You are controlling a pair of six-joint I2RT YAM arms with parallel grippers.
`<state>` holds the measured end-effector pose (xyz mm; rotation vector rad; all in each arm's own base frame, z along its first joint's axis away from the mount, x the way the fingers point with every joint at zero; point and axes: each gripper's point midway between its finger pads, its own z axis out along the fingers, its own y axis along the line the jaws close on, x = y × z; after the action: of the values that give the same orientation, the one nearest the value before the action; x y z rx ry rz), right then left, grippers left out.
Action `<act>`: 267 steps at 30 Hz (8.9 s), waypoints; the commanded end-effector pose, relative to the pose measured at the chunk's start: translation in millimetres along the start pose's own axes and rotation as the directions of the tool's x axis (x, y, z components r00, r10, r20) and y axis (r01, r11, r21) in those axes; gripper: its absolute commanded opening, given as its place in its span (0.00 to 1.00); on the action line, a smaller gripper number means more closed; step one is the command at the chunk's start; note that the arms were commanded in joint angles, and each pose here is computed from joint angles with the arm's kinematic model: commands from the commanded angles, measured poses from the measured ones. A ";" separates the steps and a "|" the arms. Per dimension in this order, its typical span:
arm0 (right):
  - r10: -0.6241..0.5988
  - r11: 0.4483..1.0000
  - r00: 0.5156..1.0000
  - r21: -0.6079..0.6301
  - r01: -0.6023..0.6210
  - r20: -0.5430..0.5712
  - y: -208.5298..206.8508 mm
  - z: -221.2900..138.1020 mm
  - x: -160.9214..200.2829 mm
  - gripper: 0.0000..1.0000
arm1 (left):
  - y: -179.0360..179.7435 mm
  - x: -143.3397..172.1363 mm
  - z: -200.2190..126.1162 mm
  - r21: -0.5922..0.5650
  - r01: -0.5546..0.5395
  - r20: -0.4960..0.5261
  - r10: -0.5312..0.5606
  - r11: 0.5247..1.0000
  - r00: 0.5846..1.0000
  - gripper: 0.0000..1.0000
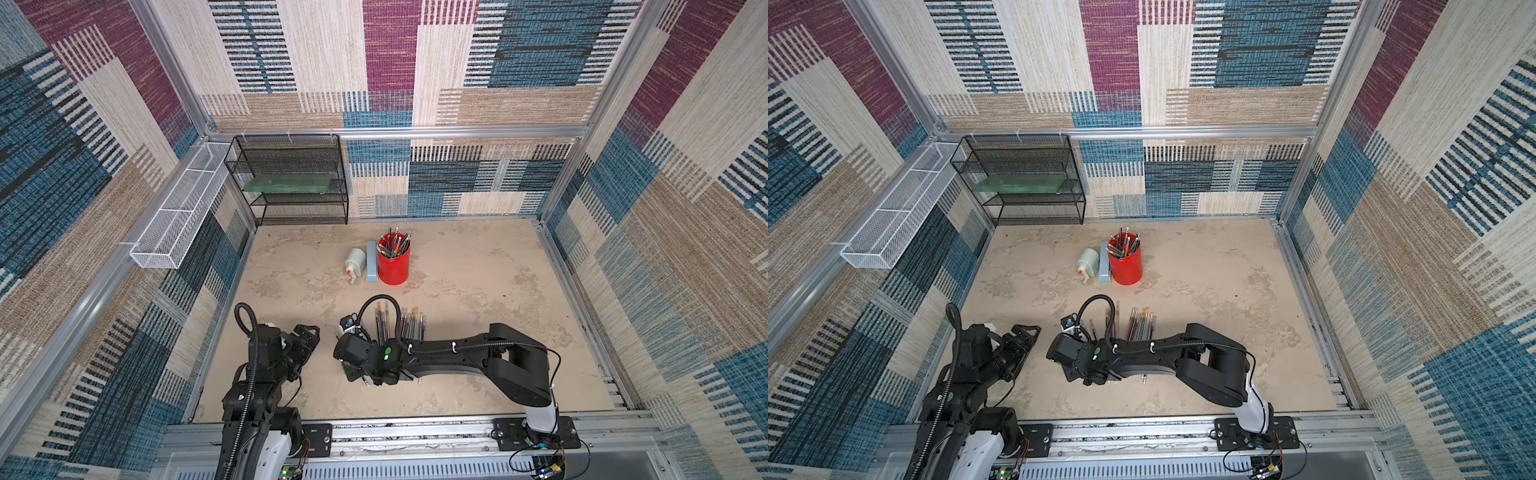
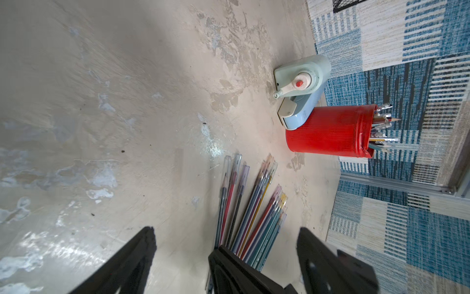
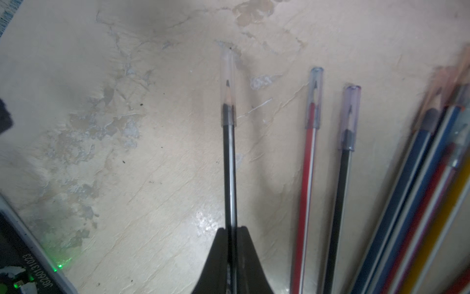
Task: Remove the protective cover of the pencils
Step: Pick up the pencil from the center of the board, then remove the protective sleeve from the pencil, then place the pencil at the center of the board, then place the protective sleeve at the center of the board, then pick up the pencil from the center of the board.
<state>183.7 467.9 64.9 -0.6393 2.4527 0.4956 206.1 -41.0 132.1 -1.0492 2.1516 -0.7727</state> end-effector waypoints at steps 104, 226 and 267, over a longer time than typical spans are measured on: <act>0.081 0.992 0.987 -0.112 -0.066 0.139 39.1 -17.6 -5.4 0.00 | 16.0 -48.2 46.8 -0.199 -0.206 0.116 0.232 0.958 0.966 0.00; 0.119 0.954 0.989 0.266 -0.137 0.083 -54.0 36.6 0.6 0.38 | 10.2 -97.6 109.8 -0.404 -0.339 0.012 0.376 0.849 0.927 0.41; 0.119 0.983 0.987 0.130 -0.133 0.107 -22.7 30.1 -14.6 0.03 | -9.6 -98.3 34.4 -0.159 -0.377 0.424 0.408 0.913 0.808 0.99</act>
<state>219.0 456.8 31.5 -0.3954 2.4505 0.3181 276.4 35.6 130.1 -0.7694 1.9349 -0.1799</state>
